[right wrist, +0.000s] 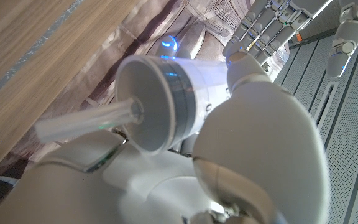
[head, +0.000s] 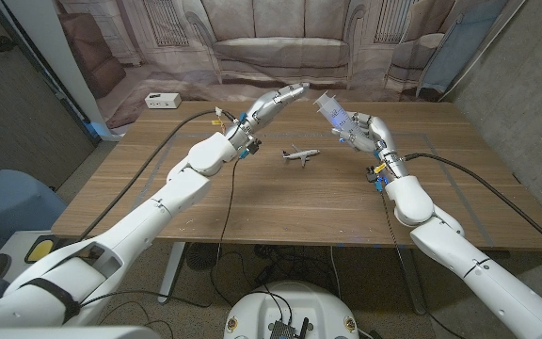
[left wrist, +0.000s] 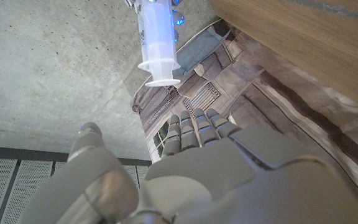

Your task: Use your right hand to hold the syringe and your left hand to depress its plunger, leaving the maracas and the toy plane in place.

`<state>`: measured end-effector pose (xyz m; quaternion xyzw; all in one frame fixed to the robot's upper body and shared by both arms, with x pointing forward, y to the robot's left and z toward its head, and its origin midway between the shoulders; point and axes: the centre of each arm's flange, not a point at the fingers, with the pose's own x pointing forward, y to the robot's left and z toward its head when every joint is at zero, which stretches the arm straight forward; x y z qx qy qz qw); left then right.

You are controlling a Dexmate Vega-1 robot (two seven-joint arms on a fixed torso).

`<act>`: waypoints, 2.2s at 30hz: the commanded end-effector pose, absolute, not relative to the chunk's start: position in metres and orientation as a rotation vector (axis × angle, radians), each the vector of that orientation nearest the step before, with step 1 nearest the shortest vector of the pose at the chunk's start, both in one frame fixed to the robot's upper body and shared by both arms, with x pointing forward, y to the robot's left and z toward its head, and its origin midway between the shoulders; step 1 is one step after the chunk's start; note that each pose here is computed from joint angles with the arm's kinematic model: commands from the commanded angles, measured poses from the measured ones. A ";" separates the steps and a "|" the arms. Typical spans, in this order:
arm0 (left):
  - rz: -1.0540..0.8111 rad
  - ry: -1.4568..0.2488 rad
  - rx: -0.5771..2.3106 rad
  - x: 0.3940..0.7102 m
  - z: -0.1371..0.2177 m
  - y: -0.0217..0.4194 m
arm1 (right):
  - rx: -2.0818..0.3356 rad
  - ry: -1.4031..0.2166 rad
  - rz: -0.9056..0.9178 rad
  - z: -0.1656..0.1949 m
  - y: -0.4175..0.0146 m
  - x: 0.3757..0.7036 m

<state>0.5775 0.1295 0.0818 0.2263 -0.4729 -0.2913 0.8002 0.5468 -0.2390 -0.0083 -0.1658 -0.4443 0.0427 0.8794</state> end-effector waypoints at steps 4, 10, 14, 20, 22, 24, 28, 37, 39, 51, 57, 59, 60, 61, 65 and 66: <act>-0.548 -0.997 0.457 0.577 0.082 0.151 | -0.354 -0.921 0.082 -0.009 -0.241 0.545; -0.509 -0.974 0.432 0.578 0.078 0.163 | -0.353 -0.922 0.084 -0.008 -0.241 0.545; -0.492 -0.969 0.427 0.578 0.077 0.168 | -0.360 -0.927 0.085 -0.006 -0.241 0.544; -0.478 -0.959 0.408 0.578 0.078 0.172 | -0.363 -0.924 0.081 -0.005 -0.242 0.543; -0.483 -0.947 0.397 0.578 0.077 0.173 | -0.368 -0.923 0.077 -0.005 -0.242 0.542; -0.489 -0.934 0.378 0.579 0.076 0.173 | -0.375 -0.922 0.072 -0.006 -0.244 0.540; -0.493 -0.926 0.363 0.581 0.075 0.173 | -0.372 -0.919 0.053 -0.008 -0.248 0.537; -0.464 -0.926 0.349 0.583 0.074 0.180 | -0.380 -0.918 0.029 -0.009 -0.255 0.532; -0.457 -0.925 0.343 0.583 0.073 0.181 | -0.381 -0.920 0.025 -0.008 -0.255 0.531; -0.422 -0.949 0.324 0.582 0.074 0.191 | -0.417 -0.922 0.003 -0.008 -0.262 0.524; -0.414 -0.942 0.314 0.582 0.071 0.195 | -0.447 -0.912 -0.010 -0.007 -0.267 0.518; -0.415 -0.941 0.314 0.582 0.071 0.195 | -0.460 -0.910 -0.014 -0.007 -0.269 0.516; -0.415 -0.941 0.314 0.582 0.071 0.196 | -0.468 -0.908 -0.014 -0.007 -0.270 0.515; -0.414 -0.941 0.315 0.581 0.071 0.196 | -0.475 -0.907 -0.014 -0.007 -0.271 0.514; -0.414 -0.940 0.316 0.581 0.071 0.196 | -0.495 -0.895 -0.012 -0.008 -0.273 0.511; -0.414 -0.940 0.316 0.581 0.070 0.195 | -0.500 -0.893 -0.010 -0.008 -0.274 0.511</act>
